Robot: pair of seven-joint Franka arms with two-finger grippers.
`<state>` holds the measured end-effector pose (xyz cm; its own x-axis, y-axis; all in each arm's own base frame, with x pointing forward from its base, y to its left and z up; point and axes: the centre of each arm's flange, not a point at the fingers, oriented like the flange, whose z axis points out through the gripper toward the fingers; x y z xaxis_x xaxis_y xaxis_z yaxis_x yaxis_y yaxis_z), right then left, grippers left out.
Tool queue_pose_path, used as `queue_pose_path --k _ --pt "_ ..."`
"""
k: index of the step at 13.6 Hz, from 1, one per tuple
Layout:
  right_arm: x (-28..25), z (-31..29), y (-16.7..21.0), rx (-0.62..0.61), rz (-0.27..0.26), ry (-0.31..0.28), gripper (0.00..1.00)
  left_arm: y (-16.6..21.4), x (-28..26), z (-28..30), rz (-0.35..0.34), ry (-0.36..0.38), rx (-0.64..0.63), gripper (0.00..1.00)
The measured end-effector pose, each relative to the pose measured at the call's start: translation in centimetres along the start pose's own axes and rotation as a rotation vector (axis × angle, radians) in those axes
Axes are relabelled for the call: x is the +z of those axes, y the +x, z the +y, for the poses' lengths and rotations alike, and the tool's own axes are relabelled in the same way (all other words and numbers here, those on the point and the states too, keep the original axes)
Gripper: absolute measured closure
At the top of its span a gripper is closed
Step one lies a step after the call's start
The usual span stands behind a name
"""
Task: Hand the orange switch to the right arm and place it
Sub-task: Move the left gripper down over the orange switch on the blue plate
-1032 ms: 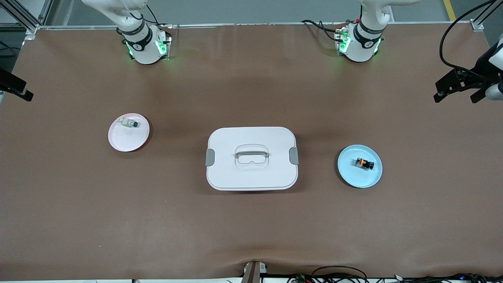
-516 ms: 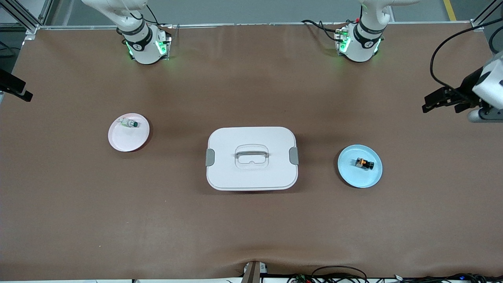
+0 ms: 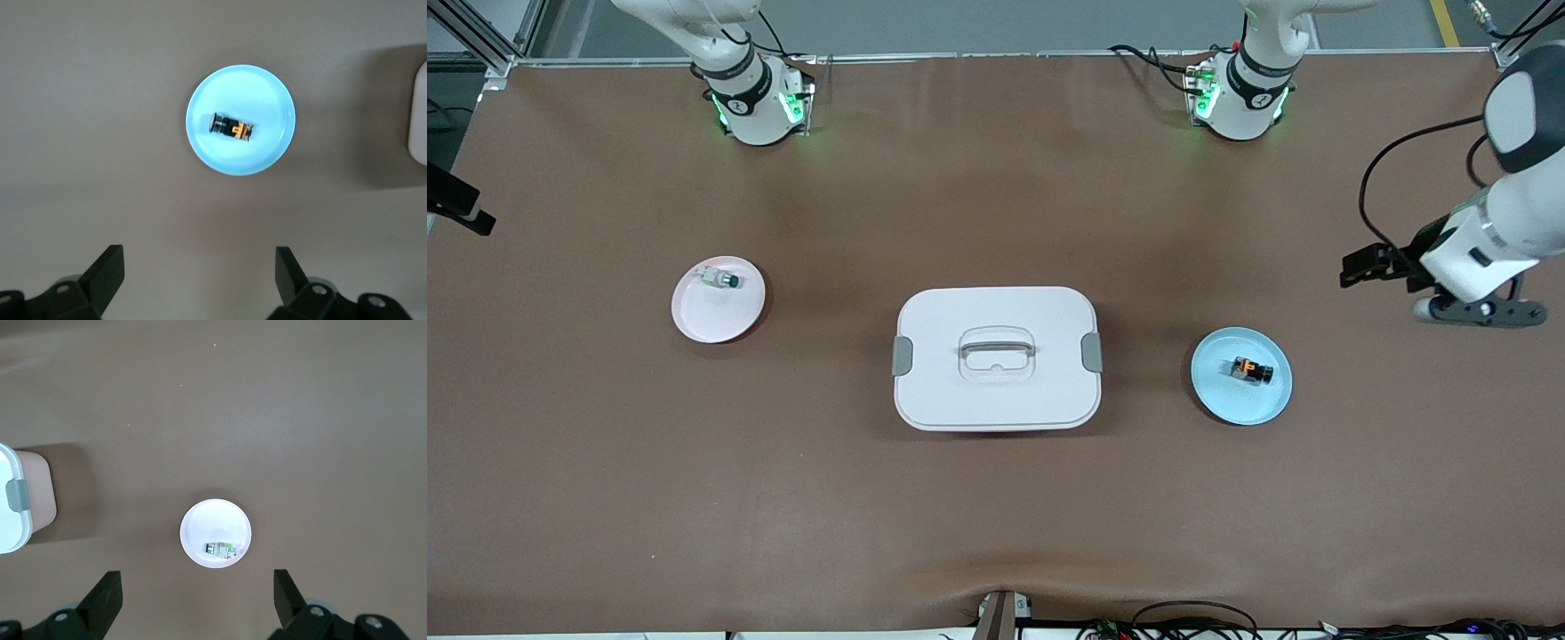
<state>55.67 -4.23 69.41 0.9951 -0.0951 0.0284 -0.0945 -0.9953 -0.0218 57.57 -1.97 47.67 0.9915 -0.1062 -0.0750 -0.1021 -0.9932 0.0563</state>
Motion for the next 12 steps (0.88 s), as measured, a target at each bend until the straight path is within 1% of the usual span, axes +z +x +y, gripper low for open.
queue_pose_path --k 2,4,6,8,12 --pt "0.0 0.0 0.0 0.001 0.000 0.000 0.00 0.9 3.3 1.1 0.043 0.006 0.030 0.00" --pt "0.0 0.0 0.0 0.001 0.001 0.000 0.00 1.3 6.5 1.6 0.074 0.011 0.089 0.00" --pt "0.0 0.0 0.0 0.001 0.001 0.000 0.00 1.6 9.4 1.5 0.067 0.022 0.149 0.00" --pt "0.0 0.0 0.0 0.003 0.000 0.000 0.00 2.4 12.2 1.7 0.060 0.058 0.194 0.00" --pt "0.0 0.0 0.0 0.002 -0.001 0.000 0.00 3.6 17.0 2.3 0.047 0.060 0.216 0.00"
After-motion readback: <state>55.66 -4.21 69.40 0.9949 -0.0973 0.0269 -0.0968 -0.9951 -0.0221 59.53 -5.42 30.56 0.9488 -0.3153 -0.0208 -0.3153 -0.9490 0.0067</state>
